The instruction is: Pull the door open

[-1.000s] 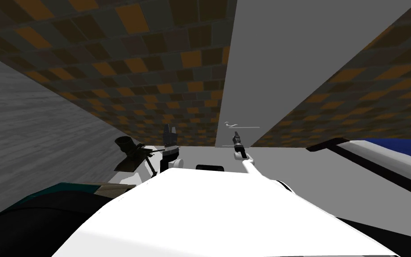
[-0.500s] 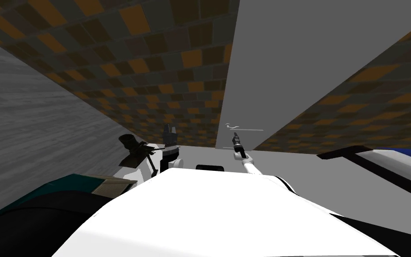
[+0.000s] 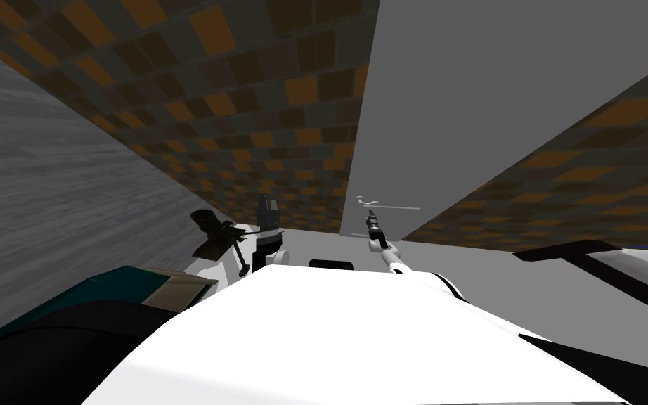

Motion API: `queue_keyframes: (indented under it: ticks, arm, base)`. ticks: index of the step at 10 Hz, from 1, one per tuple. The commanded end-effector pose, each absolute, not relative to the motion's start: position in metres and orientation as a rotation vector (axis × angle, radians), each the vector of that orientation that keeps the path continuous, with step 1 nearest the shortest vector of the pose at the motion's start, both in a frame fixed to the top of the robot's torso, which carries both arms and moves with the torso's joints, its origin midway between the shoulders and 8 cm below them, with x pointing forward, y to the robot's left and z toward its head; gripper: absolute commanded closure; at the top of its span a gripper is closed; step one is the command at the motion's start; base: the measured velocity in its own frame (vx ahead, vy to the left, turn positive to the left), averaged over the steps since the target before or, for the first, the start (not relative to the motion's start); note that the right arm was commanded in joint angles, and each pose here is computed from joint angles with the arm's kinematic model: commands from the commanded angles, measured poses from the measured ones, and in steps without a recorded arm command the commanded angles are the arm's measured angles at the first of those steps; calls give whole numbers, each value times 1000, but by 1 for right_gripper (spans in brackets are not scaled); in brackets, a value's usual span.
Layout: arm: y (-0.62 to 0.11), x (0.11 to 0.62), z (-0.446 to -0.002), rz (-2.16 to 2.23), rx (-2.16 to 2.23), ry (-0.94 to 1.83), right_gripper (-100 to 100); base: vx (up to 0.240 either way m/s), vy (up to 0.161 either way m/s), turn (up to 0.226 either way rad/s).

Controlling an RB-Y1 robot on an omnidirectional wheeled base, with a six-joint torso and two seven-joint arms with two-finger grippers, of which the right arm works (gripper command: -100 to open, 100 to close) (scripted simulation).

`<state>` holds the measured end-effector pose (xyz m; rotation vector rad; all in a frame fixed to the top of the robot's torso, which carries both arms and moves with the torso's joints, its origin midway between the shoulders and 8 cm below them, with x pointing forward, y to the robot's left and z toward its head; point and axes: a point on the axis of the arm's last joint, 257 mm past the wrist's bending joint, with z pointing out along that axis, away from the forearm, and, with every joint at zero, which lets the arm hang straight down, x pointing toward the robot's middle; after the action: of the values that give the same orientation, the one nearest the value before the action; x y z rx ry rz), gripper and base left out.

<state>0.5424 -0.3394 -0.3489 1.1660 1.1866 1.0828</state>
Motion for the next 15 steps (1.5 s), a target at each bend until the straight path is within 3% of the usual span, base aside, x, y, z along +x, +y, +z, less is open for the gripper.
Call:
queue_keyframes:
  ticks: [1,4,15]
  arm:
    - [-340,543,-352,1077,1170,1193,-100]
    - [-363,534,-355,1058,1186,1180,-100]
    - [-465,490,-351,983,1228,1098,-100]
  base:
    - [18,-30,27]
    - [45,-6,81]
    - [145,27,104]
